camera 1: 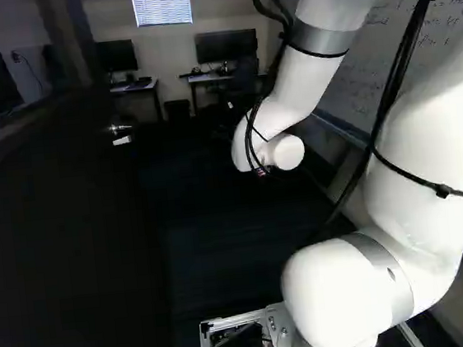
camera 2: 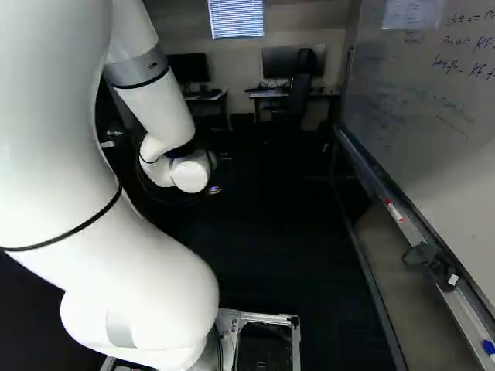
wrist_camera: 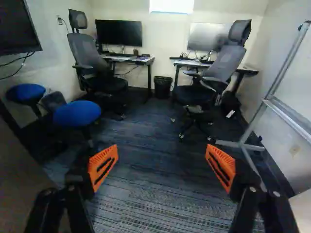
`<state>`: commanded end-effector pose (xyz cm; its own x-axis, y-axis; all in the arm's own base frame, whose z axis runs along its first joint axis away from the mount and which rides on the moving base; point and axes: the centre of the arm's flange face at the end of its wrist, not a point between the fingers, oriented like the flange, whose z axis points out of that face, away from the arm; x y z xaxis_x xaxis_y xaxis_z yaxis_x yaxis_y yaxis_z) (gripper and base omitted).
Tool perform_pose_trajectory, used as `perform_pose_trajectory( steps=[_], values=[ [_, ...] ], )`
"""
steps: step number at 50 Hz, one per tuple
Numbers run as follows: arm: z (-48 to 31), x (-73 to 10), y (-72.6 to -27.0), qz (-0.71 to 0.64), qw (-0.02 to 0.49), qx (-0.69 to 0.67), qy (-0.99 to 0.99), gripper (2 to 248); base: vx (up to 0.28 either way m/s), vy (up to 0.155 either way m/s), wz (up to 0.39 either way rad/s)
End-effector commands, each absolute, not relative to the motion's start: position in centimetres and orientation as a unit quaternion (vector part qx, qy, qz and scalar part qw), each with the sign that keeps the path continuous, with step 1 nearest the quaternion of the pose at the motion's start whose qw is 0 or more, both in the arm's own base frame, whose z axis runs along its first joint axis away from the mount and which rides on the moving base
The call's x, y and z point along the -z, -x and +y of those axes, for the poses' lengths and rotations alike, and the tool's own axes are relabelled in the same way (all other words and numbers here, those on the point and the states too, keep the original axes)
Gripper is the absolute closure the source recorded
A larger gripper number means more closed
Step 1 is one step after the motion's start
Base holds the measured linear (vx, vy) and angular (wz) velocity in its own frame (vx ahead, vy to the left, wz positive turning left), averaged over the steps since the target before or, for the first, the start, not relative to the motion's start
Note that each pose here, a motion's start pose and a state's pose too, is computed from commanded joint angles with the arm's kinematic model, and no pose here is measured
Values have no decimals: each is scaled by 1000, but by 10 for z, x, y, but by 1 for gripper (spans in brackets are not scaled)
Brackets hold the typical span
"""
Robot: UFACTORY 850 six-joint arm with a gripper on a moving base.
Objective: Open the door and move inside
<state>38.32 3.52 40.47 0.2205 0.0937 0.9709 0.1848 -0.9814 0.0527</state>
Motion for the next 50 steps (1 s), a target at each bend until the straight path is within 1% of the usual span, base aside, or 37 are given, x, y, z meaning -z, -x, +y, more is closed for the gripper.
perform_pose_trajectory(
  steps=[50],
  values=[
    [35, -405, -383, -89, 37, 618, 780, 3, 188, 3, -25]
  ],
)
